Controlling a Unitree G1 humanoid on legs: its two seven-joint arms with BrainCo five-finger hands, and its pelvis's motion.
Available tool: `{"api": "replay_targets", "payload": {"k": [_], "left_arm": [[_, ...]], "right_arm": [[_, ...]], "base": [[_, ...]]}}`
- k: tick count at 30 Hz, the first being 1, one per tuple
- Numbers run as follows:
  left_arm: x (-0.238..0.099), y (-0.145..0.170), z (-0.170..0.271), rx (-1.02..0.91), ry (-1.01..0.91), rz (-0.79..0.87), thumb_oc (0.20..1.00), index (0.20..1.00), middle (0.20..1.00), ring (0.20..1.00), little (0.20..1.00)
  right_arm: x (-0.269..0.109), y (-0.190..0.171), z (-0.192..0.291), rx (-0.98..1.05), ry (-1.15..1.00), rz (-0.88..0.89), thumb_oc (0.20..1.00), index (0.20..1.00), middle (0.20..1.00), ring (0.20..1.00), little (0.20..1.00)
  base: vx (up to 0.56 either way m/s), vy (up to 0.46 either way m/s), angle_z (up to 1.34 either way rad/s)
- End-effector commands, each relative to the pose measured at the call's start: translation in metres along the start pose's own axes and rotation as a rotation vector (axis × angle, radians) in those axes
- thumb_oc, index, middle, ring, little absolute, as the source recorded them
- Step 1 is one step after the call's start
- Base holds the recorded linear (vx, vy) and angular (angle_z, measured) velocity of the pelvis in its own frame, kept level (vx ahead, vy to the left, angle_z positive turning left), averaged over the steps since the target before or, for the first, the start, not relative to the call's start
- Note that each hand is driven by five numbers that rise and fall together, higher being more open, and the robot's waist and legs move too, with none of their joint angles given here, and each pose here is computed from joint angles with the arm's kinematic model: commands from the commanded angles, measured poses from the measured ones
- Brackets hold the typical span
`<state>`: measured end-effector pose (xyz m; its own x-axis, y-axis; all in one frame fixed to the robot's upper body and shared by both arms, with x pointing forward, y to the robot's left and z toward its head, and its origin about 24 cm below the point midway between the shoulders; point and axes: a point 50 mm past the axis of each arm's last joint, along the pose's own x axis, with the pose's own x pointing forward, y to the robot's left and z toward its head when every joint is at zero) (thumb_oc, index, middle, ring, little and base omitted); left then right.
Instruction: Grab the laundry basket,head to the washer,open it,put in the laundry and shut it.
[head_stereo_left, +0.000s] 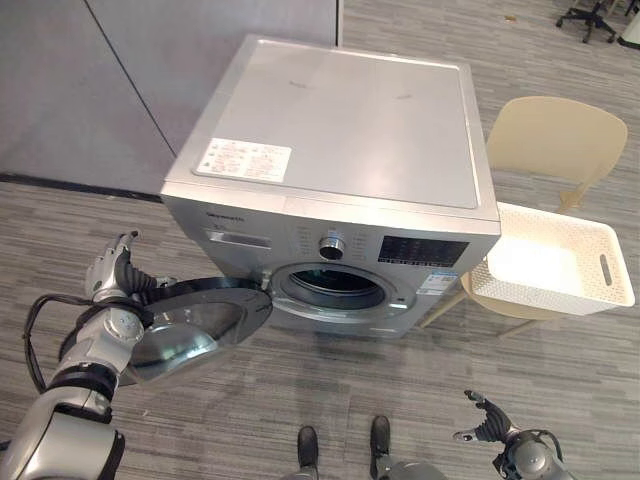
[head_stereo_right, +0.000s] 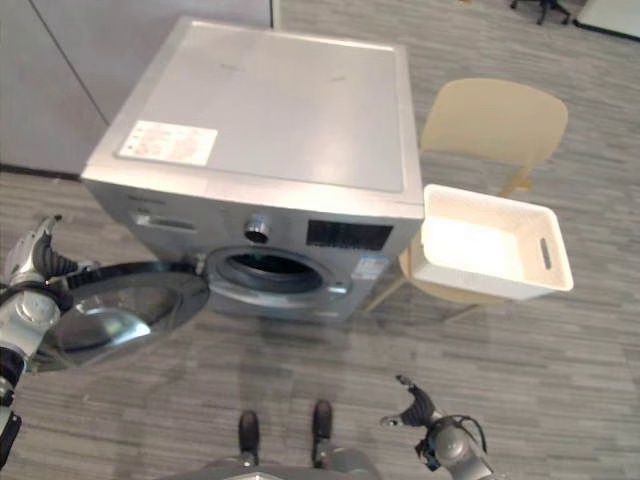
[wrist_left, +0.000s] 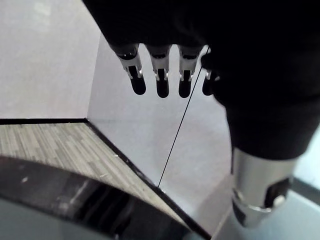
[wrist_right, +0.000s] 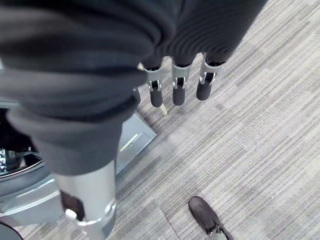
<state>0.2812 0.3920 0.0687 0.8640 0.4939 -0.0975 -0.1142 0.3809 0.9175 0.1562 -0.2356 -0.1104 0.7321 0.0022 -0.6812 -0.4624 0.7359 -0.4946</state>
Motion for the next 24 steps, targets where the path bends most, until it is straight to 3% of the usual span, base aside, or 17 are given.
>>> {"api": "replay_targets", "payload": {"k": [1,6,8,14,18,24], "left_arm": [[0.003,0.013,-0.008,-0.01,0.054,0.01,1.0,1.0,1.0,1.0,1.0],[-0.015,-0.028,-0.029,-0.06,0.122,-0.128,1.0,1.0,1.0,1.0,1.0],[-0.038,-0.072,-0.035,-0.097,0.132,-0.257,1.0,1.0,1.0,1.0,1.0],[-0.094,-0.139,-0.003,-0.361,-0.013,-0.417,1.0,1.0,1.0,1.0,1.0],[-0.13,-0.157,0.022,-0.508,-0.123,-0.525,1.0,1.0,1.0,1.0,1.0],[-0.157,-0.175,0.065,-0.69,-0.214,-0.658,1.0,1.0,1.0,1.0,1.0]], "right_arm": [[0.002,-0.004,0.014,-0.016,-0.07,-0.003,1.0,1.0,1.0,1.0,1.0],[0.002,-0.004,0.012,-0.019,-0.062,0.007,1.0,1.0,1.0,1.0,1.0],[0.002,-0.004,0.009,-0.034,-0.044,0.006,1.0,1.0,1.0,1.0,1.0],[0.0,-0.002,0.007,-0.036,-0.033,-0.01,1.0,1.0,1.0,1.0,1.0],[0.002,-0.003,0.011,-0.042,-0.044,-0.018,1.0,1.0,1.0,1.0,1.0],[0.007,-0.001,0.022,-0.056,-0.066,-0.026,1.0,1.0,1.0,1.0,1.0]], "base": [[0.02,0.028,-0.1],[0.03,0.031,-0.06],[0.04,0.049,-0.02],[0.04,0.008,0.04],[0.02,-0.042,0.17],[-0.05,-0.09,0.14]]}}
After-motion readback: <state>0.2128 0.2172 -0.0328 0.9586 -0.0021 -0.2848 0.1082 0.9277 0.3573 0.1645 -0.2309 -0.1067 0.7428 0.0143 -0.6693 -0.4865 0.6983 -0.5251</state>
